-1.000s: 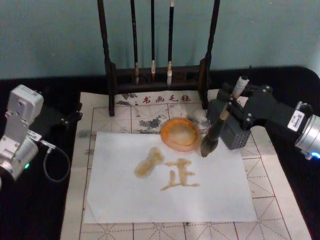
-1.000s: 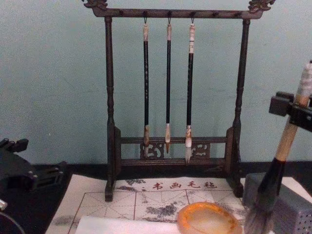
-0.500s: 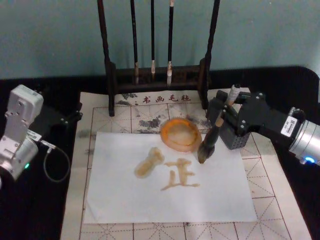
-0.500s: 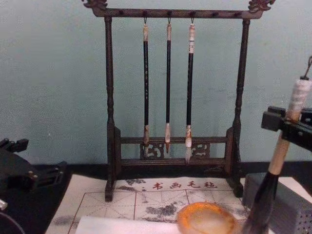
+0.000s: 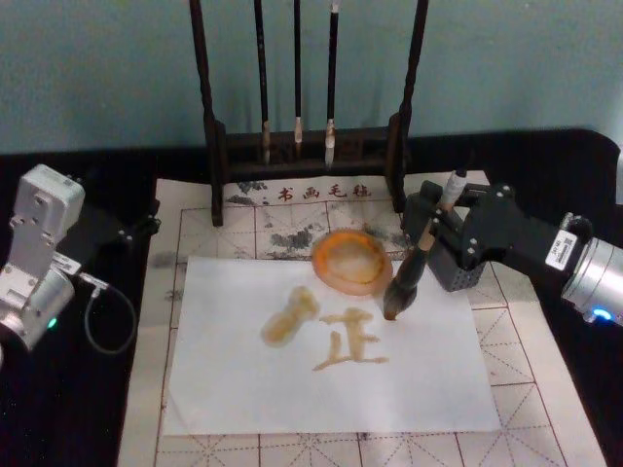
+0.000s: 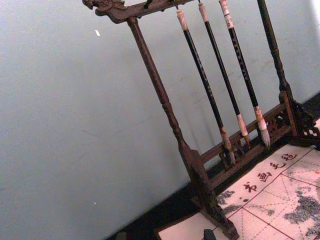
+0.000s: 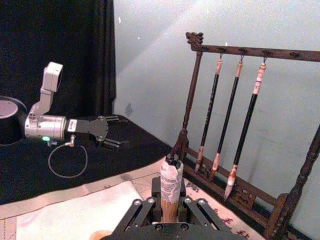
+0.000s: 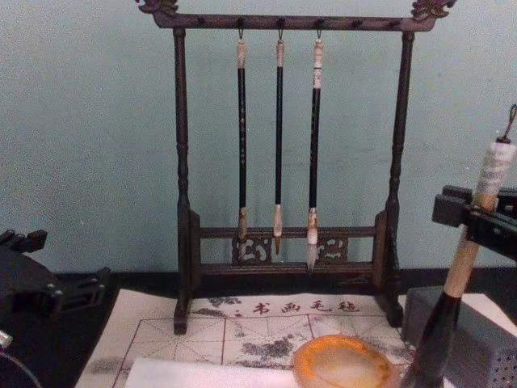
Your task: Pick up the brush from the inkstone, write on the paper, then place the brush back to its original position.
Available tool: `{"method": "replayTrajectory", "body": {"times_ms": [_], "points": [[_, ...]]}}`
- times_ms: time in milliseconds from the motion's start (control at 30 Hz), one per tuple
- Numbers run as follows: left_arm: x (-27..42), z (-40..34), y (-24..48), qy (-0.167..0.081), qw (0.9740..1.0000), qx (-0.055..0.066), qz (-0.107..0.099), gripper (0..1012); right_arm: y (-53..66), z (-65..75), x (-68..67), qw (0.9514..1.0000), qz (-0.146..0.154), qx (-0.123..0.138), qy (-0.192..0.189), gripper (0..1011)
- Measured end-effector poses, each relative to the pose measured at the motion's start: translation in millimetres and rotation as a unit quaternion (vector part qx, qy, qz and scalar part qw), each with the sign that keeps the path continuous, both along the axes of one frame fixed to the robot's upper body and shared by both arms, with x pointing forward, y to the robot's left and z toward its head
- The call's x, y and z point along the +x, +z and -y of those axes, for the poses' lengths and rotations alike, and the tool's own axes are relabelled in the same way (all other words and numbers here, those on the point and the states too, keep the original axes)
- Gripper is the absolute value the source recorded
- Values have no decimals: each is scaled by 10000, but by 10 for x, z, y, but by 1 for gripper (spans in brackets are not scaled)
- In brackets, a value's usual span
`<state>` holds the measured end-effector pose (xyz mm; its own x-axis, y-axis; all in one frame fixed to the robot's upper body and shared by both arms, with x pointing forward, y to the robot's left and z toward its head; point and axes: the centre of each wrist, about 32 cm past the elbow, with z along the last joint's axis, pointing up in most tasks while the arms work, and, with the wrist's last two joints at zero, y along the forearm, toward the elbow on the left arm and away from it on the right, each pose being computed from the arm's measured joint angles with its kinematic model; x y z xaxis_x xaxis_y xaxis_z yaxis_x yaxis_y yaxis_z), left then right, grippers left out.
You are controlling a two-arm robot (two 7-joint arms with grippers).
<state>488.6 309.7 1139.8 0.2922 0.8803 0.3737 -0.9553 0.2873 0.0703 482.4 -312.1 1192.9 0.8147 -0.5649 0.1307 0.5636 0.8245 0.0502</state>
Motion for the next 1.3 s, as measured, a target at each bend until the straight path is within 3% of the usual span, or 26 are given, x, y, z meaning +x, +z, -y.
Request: {"method": "replayTrajectory", "body": {"times_ms": [1300], "points": [[0, 0, 0, 0, 10000, 0, 0, 1001, 34, 254, -184, 9995, 119, -173, -256, 179]]}}
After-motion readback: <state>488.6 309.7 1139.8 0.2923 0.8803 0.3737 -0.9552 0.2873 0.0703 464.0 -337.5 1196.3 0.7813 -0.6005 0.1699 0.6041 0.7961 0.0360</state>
